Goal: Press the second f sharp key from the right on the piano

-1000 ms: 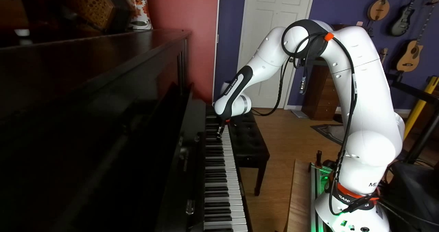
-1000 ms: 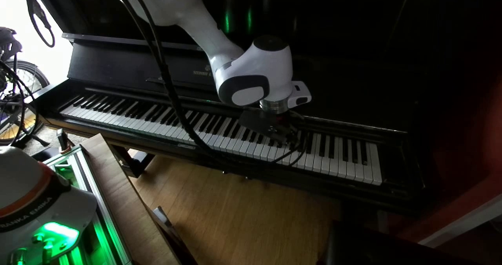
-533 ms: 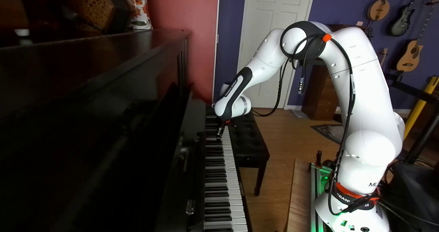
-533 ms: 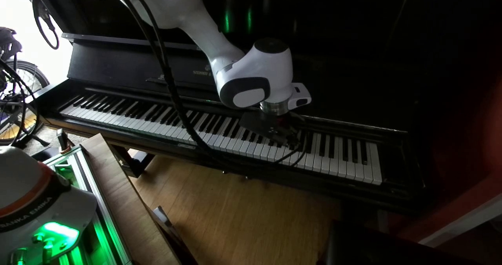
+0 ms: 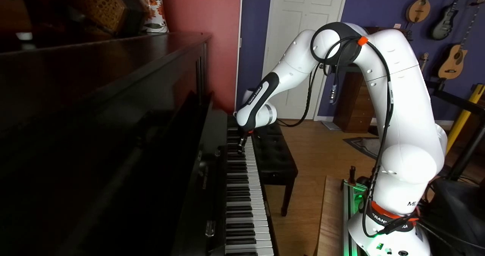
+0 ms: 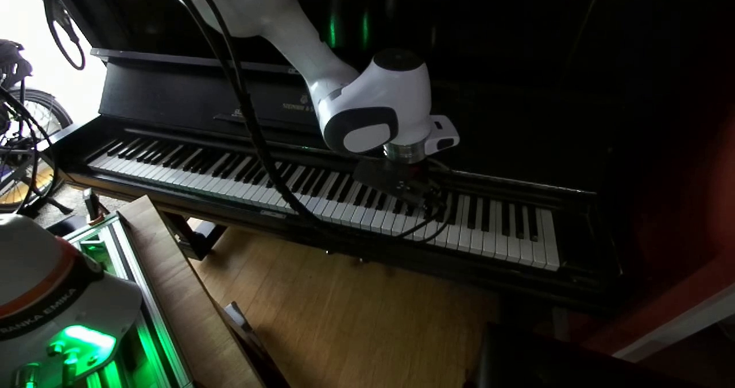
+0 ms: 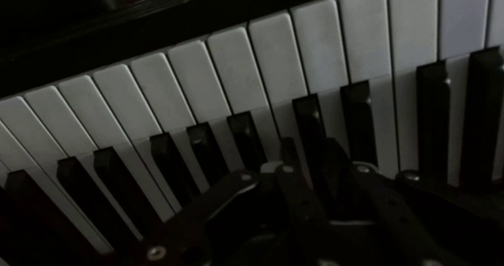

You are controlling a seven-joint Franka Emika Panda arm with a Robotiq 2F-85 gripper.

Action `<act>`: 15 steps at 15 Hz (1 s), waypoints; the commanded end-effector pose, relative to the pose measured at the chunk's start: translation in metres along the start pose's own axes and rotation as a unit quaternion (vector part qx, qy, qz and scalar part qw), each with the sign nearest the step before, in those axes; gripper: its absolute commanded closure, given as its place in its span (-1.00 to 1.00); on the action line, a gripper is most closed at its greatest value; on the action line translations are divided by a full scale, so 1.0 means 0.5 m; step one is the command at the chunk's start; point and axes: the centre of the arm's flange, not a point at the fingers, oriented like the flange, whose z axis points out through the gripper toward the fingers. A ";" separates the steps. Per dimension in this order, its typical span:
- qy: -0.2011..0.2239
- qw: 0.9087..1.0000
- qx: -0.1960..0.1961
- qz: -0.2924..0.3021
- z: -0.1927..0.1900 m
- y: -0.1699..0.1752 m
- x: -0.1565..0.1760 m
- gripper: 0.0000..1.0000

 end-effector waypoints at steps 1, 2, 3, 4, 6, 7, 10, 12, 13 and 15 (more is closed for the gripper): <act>0.009 1.000 -0.004 0.001 -0.045 -0.001 -0.002 -0.08; 0.011 1.000 -0.004 0.001 -0.058 -0.001 -0.001 -0.25; 0.013 1.000 -0.007 0.000 -0.070 -0.002 0.000 -0.39; 0.014 1.000 -0.008 -0.001 -0.086 -0.001 0.000 -0.57; 0.018 1.000 -0.009 0.003 -0.115 -0.002 0.001 -0.87; 0.019 1.000 -0.010 0.005 -0.129 -0.003 0.001 -0.97; 0.022 1.000 -0.018 0.010 -0.174 -0.008 -0.003 -1.00; 0.025 0.999 -0.023 0.019 -0.205 -0.012 -0.006 -1.00; 0.025 0.999 -0.024 0.023 -0.219 -0.014 -0.008 -0.99; 0.027 0.999 -0.028 0.035 -0.254 -0.018 -0.013 -0.98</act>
